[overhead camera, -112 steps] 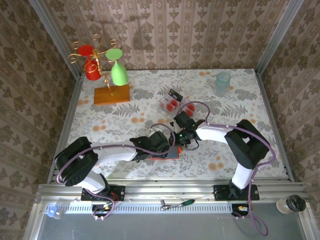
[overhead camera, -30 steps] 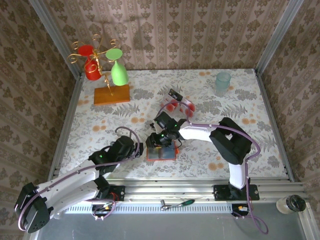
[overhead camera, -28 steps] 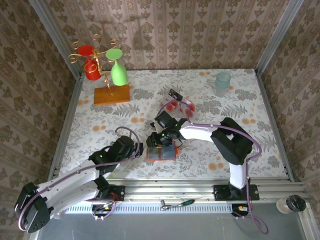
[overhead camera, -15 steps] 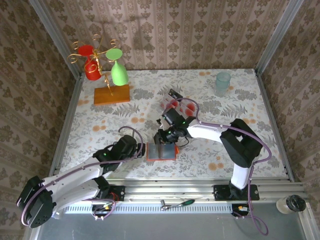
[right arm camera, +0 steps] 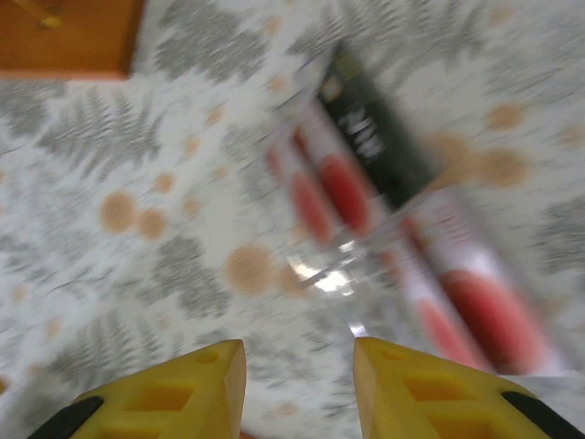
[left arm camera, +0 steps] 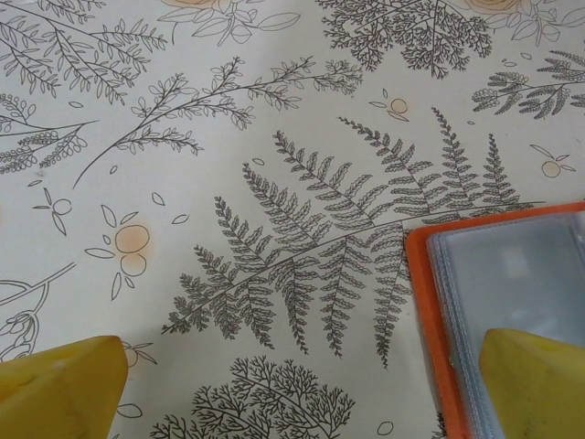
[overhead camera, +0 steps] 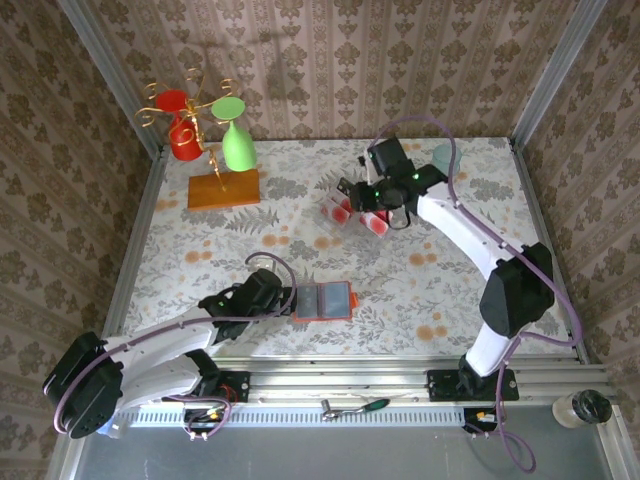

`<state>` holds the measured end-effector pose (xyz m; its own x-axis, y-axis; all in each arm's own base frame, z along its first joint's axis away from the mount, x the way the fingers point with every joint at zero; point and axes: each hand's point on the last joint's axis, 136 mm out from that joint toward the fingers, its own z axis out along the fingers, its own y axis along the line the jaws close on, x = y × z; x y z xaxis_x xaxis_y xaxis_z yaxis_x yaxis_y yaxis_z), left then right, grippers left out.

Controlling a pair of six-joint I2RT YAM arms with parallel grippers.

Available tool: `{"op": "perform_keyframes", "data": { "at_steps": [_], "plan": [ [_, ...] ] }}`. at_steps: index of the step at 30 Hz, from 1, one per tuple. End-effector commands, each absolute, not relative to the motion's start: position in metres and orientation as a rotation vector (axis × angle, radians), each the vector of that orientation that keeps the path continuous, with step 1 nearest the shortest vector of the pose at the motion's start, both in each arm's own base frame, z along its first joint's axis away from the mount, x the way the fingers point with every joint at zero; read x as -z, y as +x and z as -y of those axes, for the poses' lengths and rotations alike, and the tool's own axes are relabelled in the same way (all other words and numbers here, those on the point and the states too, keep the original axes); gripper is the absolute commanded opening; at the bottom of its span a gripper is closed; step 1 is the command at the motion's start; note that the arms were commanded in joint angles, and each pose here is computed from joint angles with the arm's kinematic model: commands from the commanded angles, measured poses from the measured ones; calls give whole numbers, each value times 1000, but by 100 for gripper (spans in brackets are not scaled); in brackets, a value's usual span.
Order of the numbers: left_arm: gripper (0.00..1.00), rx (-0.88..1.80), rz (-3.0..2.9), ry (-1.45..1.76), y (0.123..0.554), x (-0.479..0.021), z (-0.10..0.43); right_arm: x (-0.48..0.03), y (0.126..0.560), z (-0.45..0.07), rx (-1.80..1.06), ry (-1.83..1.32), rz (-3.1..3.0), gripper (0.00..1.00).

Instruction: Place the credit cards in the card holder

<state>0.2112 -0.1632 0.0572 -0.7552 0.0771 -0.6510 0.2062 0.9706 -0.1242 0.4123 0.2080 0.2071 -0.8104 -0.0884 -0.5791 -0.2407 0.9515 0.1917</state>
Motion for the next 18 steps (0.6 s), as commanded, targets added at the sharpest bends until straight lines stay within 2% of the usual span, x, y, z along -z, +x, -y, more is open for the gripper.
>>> {"op": "perform_keyframes", "data": {
  "at_steps": [1,7,18],
  "plan": [
    [100,282,-2387,173,218,-71,172,-172,408,-171,17,-373,-2643,35],
    [100,280,-2389,171,218,-70,171,-154,422,-165,155,-453,-2675,32],
    [100,273,-2394,173,219,-69,172,-117,428,-167,186,-493,-2741,31]
  ]
}}
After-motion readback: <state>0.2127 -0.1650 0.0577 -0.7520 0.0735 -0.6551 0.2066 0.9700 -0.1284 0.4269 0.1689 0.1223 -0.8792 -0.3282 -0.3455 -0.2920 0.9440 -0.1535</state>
